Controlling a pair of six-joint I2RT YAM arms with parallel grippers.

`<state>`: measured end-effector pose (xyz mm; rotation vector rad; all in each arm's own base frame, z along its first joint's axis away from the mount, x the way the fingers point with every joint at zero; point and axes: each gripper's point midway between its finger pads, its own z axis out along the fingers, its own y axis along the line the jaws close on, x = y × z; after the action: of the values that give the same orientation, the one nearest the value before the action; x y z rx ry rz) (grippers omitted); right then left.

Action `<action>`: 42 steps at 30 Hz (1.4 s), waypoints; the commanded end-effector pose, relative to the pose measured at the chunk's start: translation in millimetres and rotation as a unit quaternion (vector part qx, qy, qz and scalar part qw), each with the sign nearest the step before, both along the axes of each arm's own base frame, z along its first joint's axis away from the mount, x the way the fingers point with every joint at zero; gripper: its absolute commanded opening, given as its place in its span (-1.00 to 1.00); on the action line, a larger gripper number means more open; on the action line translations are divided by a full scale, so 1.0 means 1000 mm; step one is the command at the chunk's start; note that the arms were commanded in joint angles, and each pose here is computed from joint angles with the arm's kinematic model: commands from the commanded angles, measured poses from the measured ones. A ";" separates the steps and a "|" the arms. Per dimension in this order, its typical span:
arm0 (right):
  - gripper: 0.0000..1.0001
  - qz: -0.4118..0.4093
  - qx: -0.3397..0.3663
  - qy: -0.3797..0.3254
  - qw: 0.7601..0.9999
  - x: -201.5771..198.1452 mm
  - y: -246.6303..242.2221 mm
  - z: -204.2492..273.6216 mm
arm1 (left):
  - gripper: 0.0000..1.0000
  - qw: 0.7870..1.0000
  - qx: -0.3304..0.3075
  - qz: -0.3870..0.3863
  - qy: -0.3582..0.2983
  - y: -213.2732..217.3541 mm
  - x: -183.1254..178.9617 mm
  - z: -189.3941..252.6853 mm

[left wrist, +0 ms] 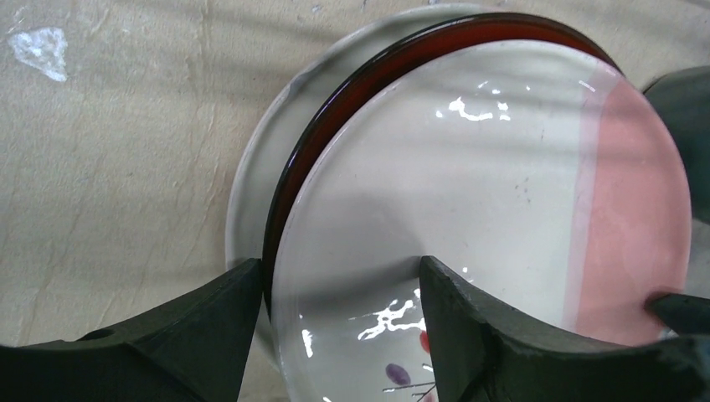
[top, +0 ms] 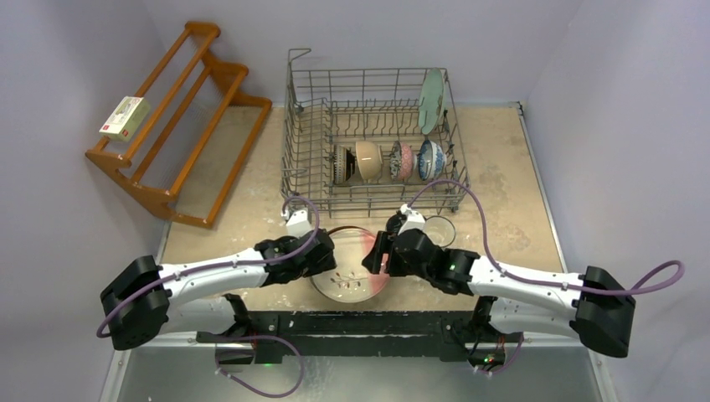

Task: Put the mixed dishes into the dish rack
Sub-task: Pick up the plate at the center of the board.

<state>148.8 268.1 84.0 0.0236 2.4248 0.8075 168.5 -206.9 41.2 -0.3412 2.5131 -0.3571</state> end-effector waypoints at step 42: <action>-0.03 -0.065 0.046 0.061 0.995 -0.016 -0.019 -0.026 | -0.36 0.987 0.121 -0.101 -0.004 0.025 -0.006 -0.018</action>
<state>133.5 247.5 51.4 0.2276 2.4867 0.8302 179.0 -185.9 43.7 -0.0723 2.4705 -0.1372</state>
